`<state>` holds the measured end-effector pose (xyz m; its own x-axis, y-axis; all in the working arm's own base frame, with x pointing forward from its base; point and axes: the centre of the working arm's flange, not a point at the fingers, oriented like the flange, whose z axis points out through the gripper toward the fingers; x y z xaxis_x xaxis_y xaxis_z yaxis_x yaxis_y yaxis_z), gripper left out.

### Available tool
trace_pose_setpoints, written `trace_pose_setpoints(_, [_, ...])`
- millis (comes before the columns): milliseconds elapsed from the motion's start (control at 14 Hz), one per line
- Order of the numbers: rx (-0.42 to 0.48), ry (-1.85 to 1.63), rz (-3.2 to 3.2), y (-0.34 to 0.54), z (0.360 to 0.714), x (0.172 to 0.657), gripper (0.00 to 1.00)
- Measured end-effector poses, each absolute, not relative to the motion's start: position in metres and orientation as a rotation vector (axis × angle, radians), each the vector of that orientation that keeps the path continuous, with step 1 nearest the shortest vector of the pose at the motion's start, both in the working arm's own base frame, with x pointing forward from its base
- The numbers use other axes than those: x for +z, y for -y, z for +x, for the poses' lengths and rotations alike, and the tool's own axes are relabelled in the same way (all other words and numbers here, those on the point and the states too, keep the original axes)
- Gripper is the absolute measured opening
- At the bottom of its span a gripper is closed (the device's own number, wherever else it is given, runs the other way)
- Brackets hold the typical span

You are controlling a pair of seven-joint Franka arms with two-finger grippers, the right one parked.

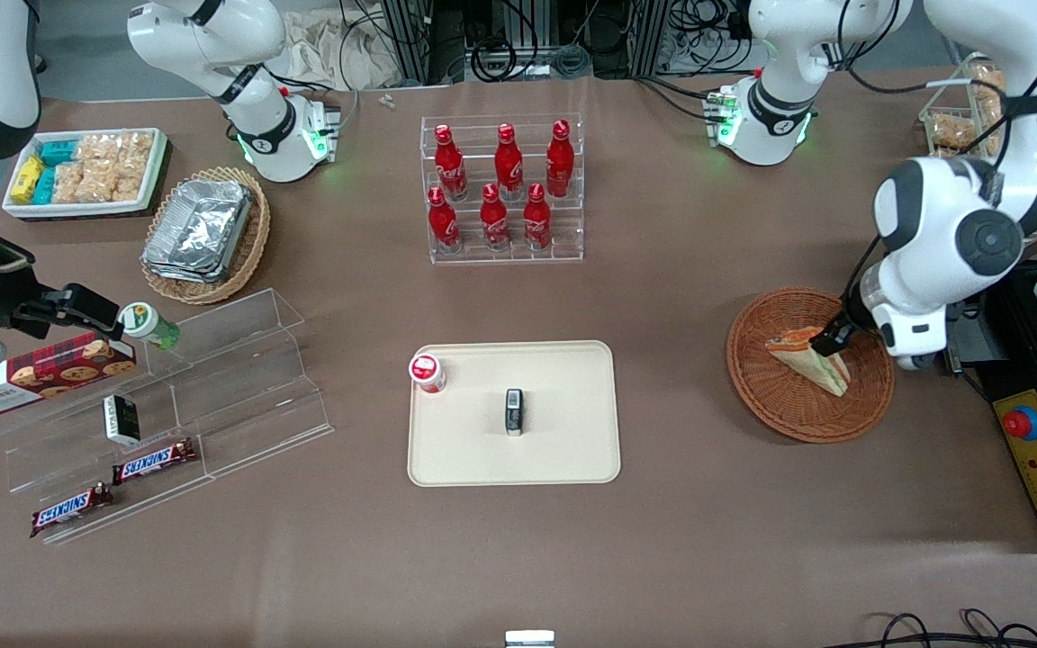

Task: Place sandwich from basket to tray
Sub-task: 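Lower the open left gripper onto the wrapped sandwich and close it, then lift the sandwich with the left gripper and carry it toward the white tray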

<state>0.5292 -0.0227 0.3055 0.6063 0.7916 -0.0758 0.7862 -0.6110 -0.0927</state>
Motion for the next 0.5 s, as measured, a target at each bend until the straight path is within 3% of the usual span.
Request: trace_pose_setpoints(500, [0.153,1.382,-2.753,0.022,0.537,0.255,1.00])
